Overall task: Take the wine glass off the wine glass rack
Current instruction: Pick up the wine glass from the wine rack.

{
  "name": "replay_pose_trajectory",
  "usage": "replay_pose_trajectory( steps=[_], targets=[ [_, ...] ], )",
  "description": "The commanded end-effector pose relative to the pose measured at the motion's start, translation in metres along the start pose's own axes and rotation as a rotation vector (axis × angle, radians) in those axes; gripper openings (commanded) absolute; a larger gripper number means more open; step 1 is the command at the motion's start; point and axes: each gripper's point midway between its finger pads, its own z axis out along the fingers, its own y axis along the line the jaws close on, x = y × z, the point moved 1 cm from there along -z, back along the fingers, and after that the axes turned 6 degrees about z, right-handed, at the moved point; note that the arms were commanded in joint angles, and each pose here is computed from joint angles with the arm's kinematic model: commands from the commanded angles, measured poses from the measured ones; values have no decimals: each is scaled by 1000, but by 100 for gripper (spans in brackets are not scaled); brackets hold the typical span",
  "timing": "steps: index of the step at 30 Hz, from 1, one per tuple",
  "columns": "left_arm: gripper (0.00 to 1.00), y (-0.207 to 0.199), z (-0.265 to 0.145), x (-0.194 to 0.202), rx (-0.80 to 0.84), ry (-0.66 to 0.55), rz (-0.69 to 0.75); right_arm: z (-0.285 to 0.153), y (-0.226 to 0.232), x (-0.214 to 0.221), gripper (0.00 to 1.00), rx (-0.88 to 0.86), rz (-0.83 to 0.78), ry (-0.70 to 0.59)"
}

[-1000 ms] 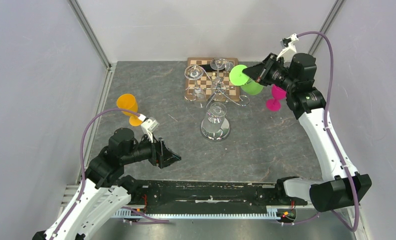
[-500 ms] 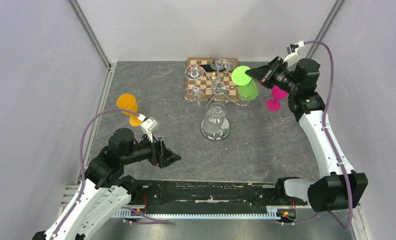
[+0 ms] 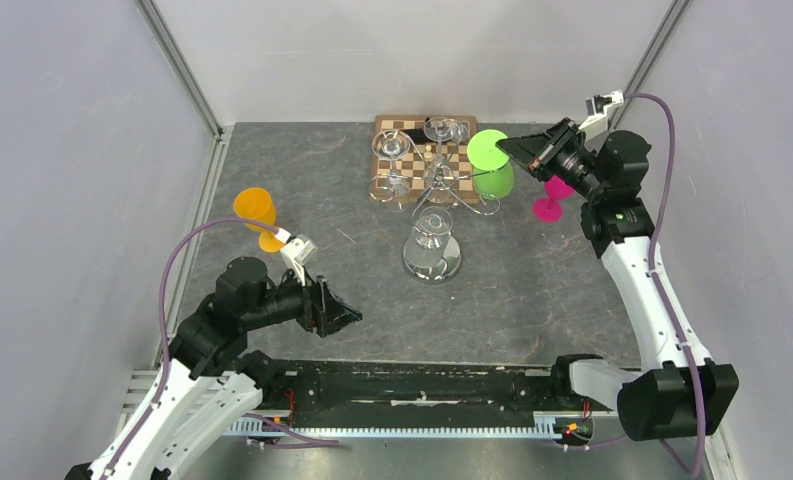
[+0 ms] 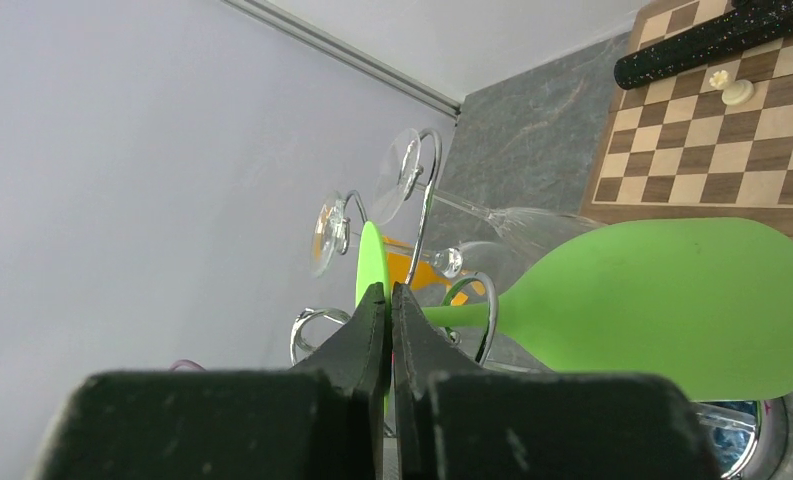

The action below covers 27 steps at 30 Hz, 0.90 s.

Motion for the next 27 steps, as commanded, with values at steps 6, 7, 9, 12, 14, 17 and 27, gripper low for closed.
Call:
replay_pose_trajectory(
  steps=[6, 7, 9, 12, 14, 17, 27],
  targets=[
    [79, -5, -3, -6, 5, -31, -37, -10, 8, -11, 0, -13, 19, -64],
    [79, -5, -3, -6, 5, -33, -36, -10, 7, -11, 0, -7, 24, -67],
    [79, -5, -3, -6, 7, -32, -35, -11, 6, -12, 0, -4, 27, -71],
    [79, -5, -3, -6, 8, -31, -37, -13, 3, -14, 0, 7, 26, -83],
    [79, -5, -3, -6, 9, -31, -37, -14, -1, -15, 0, 16, 31, -91],
    [79, -5, -3, -5, 10, -27, -38, -14, -2, -14, 0, 18, 37, -89],
    [79, -5, -1, -5, 12, -18, -41, -22, 2, -8, 0, 7, 27, -76]
  ],
)
